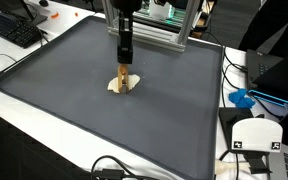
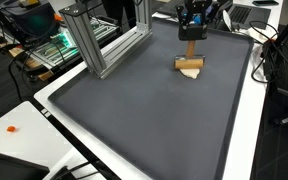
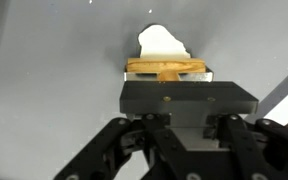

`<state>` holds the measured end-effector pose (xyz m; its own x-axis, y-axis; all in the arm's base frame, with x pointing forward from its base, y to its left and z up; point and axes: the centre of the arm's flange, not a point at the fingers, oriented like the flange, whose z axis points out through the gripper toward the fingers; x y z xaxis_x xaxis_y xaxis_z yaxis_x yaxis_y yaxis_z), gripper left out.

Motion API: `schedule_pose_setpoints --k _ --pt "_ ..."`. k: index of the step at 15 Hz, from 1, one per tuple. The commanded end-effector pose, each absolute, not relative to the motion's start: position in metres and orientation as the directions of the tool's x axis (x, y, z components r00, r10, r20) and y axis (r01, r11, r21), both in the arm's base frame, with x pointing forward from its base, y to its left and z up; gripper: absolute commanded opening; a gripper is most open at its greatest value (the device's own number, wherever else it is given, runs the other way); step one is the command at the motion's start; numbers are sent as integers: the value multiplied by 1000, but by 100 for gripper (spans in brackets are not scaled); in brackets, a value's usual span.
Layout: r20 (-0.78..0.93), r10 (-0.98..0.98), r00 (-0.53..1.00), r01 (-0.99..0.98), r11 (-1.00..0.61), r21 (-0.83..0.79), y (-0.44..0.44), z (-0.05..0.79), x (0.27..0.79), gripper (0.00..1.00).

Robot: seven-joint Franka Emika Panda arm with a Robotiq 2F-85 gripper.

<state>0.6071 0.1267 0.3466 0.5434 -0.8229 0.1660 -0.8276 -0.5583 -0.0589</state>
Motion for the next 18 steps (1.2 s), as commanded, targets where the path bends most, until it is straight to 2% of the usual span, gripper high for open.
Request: schedule_pose_setpoints --k 1,13,18 --pt "190 -859 475 -870 -491 -46 115 317 613 22" --pt "234 -889 393 -906 -418 -64 105 314 618 22" --pt "131 -881 455 -886 -463 -39 116 315 613 22"
